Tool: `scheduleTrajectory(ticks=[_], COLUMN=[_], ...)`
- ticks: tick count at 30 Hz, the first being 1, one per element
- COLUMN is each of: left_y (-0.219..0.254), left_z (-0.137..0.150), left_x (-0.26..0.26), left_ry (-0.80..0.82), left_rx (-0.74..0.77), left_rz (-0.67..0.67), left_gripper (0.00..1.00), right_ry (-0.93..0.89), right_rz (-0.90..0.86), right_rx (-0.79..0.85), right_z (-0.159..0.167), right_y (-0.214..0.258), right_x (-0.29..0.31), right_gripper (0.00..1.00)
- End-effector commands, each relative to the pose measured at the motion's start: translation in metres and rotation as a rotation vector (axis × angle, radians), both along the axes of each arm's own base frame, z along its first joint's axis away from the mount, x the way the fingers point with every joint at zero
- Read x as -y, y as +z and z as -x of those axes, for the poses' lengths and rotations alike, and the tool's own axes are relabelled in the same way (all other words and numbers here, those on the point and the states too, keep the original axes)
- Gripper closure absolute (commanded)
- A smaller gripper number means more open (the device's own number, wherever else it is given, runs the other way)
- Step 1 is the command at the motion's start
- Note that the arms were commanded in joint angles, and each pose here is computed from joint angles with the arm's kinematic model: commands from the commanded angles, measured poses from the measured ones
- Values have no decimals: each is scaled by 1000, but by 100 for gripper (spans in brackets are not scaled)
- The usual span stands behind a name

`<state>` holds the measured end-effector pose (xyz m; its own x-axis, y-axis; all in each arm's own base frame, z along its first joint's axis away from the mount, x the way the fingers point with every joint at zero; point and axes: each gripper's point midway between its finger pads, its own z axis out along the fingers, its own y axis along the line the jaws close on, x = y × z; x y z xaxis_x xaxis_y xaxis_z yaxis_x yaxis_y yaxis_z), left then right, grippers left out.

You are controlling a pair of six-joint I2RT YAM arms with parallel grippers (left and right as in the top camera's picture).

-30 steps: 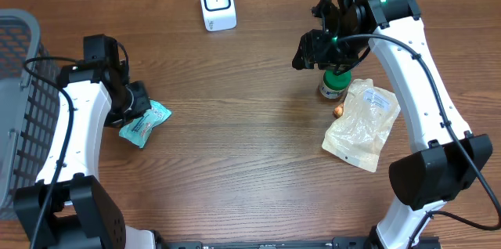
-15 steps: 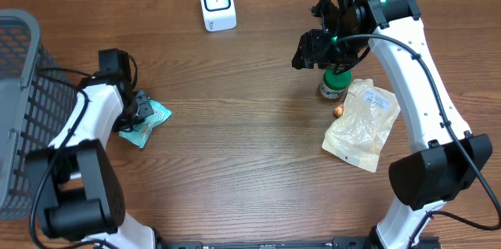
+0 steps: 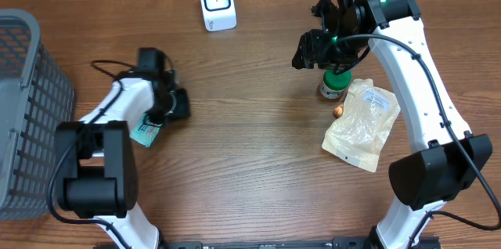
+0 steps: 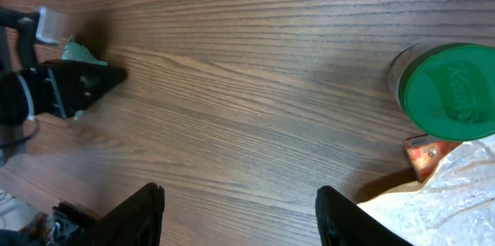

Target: Scan the item barcode

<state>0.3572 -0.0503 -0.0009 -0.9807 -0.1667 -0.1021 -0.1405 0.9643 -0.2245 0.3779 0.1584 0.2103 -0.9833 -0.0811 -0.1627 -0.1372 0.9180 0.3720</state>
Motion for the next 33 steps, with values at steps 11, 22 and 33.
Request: scheduleTrajectory(ticks=[11, 22, 33], left_y=[0, 98, 81], left_z=[-1, -12, 31], left_x=[65, 1, -95], left_ry=[-151, -2, 332], left_rx=[10, -111, -273], left_rz=[30, -174, -467], left_gripper=[96, 96, 95], right_ry=[10, 11, 8], right_rz=[0, -2, 24], right_rx=[19, 28, 30], right_z=[-2, -5, -6], right_y=[3, 3, 0], right_x=[-3, -4, 1], right_gripper=[39, 38, 38])
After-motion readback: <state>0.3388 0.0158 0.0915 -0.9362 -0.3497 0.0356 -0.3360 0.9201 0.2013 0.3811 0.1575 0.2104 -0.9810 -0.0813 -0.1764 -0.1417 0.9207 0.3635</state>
